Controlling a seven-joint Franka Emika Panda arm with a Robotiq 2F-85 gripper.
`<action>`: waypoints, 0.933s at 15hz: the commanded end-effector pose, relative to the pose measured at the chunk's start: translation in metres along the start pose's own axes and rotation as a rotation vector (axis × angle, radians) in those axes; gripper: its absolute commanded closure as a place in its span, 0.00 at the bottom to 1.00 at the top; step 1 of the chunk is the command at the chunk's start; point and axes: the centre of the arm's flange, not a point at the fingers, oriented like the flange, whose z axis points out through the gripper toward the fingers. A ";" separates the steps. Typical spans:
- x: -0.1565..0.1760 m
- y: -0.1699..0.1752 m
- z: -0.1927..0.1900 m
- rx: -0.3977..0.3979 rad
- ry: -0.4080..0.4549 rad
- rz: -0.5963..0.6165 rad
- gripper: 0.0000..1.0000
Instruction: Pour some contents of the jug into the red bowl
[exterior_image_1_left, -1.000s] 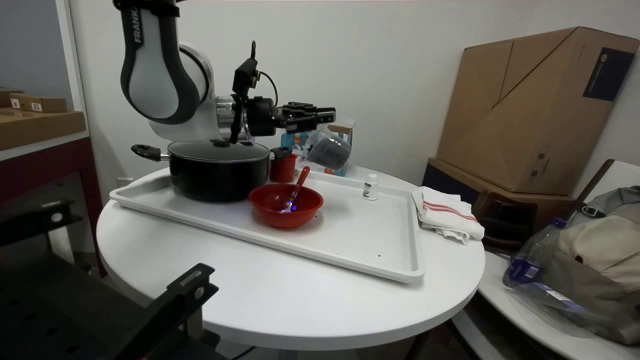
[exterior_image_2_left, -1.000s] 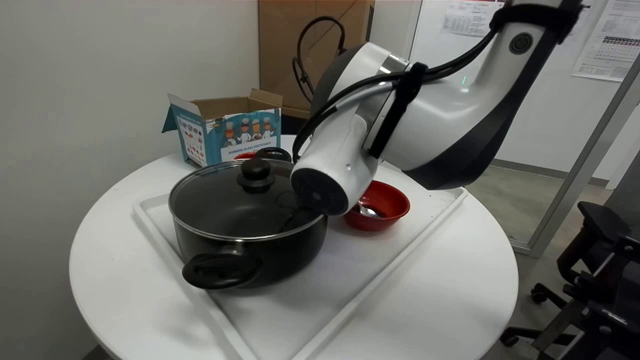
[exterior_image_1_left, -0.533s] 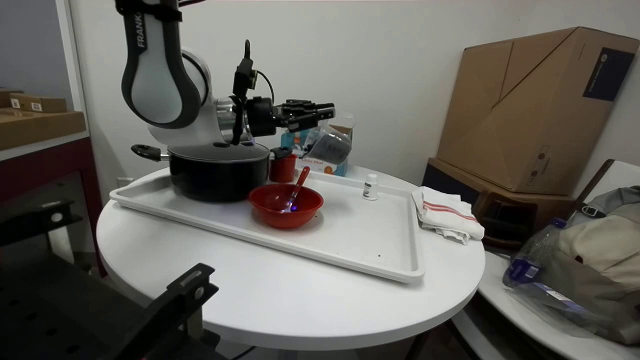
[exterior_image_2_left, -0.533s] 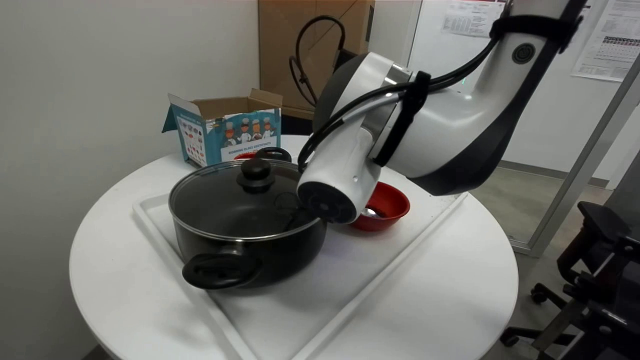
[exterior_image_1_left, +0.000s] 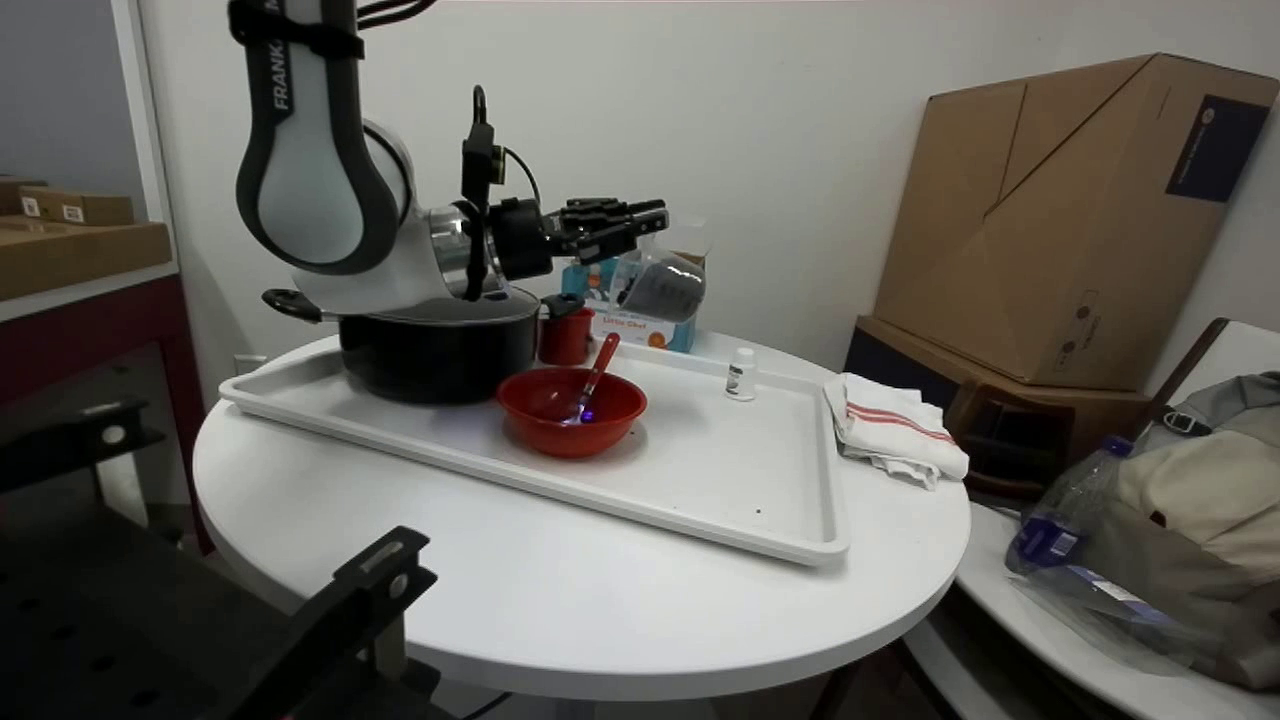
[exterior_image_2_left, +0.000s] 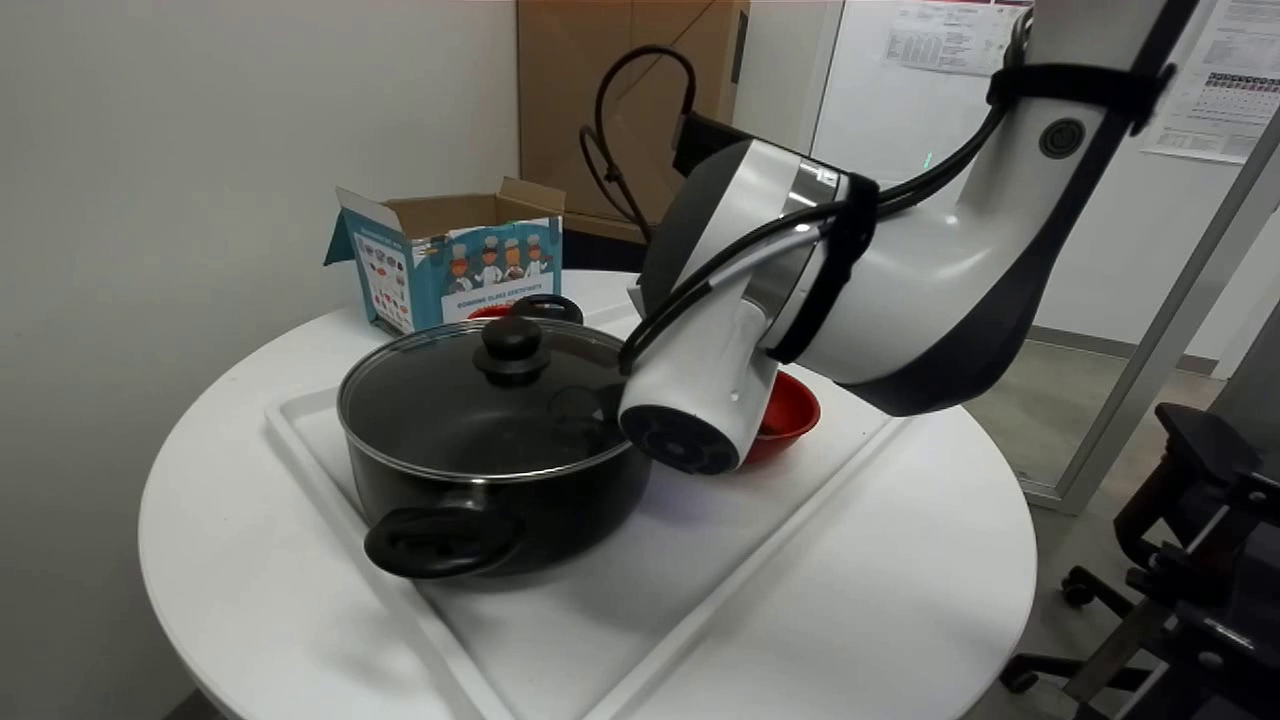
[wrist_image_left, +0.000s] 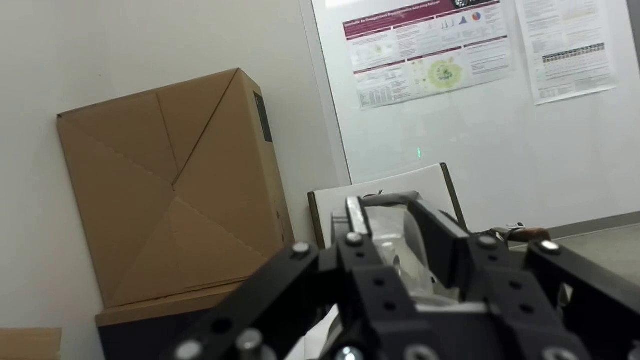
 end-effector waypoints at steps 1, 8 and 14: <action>-0.003 -0.006 -0.002 -0.046 -0.052 0.011 0.88; 0.000 -0.016 -0.005 -0.099 -0.097 -0.002 0.88; 0.001 -0.020 -0.005 -0.125 -0.128 0.003 0.88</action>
